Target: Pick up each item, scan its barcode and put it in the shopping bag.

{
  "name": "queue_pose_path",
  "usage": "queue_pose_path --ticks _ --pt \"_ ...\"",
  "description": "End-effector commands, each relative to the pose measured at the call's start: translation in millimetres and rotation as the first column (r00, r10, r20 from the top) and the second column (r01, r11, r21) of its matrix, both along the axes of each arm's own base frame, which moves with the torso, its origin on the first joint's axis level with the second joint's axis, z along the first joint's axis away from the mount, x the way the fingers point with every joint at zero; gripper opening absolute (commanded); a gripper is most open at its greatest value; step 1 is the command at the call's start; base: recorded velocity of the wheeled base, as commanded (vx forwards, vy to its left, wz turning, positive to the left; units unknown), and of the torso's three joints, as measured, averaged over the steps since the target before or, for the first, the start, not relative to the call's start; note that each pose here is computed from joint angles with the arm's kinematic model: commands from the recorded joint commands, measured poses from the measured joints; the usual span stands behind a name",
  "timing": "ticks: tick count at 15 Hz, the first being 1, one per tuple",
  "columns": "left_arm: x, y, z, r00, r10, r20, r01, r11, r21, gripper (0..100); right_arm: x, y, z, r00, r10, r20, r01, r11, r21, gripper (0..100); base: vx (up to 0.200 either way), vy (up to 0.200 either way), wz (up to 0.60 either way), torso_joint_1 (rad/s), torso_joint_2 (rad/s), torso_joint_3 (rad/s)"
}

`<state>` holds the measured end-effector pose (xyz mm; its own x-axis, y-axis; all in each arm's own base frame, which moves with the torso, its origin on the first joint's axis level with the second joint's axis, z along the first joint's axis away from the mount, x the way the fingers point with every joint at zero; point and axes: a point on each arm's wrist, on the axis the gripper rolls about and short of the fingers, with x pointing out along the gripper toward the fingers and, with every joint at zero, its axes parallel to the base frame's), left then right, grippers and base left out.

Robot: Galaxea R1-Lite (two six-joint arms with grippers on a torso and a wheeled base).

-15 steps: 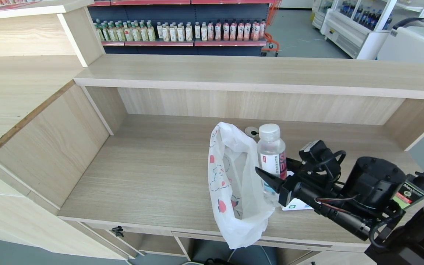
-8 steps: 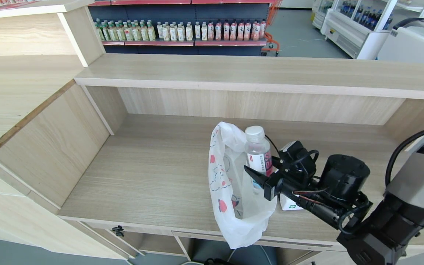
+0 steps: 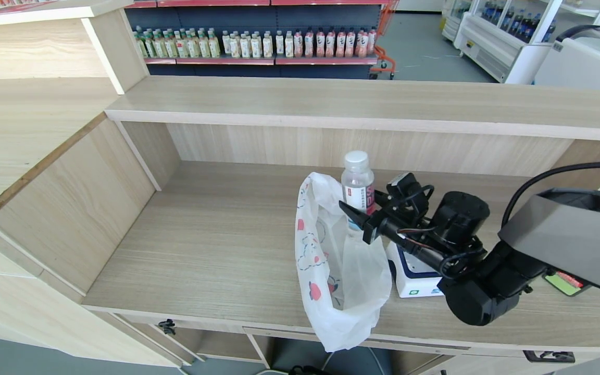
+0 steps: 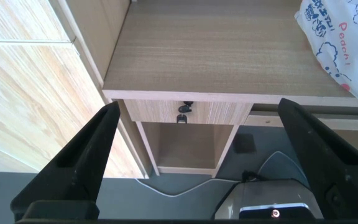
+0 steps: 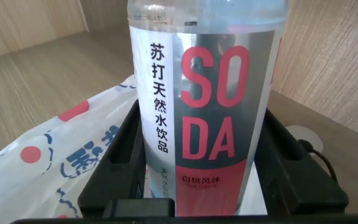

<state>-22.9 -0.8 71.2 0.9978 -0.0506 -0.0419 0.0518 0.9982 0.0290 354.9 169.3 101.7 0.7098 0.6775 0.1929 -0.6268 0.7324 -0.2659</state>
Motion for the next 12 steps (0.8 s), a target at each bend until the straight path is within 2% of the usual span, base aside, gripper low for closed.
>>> queue_pose_path --ticks 1,3,6,12 --pt "0 0.0 0.0 1.0 0.0 0.0 0.0 1.0 0.0 100 23 -2 -16 1.0 -0.007 -0.005 0.007 1.0 0.01 0 0.0 0.0 0.0 0.0 0.0 0.0" --pt "0 0.0 0.0 1.0 0.0 0.0 0.0 1.0 0.0 100 34 3 -23 0.999 0.019 -0.034 -0.017 0.998 0.058 0 0.0 0.0 0.0 0.0 0.0 0.0" --pt "0 0.0 0.0 1.0 0.0 0.0 0.0 1.0 0.0 100 48 10 -29 0.997 0.072 -0.004 -0.071 0.996 0.06 0 0.0 0.0 0.0 0.0 0.0 0.0" --pt "0 0.0 0.0 1.0 0.0 0.0 0.0 1.0 0.0 100 60 17 -48 0.994 0.11 -0.005 -0.11 0.993 0.05 0 0.0 0.0 0.0 0.0 0.0 0.0"
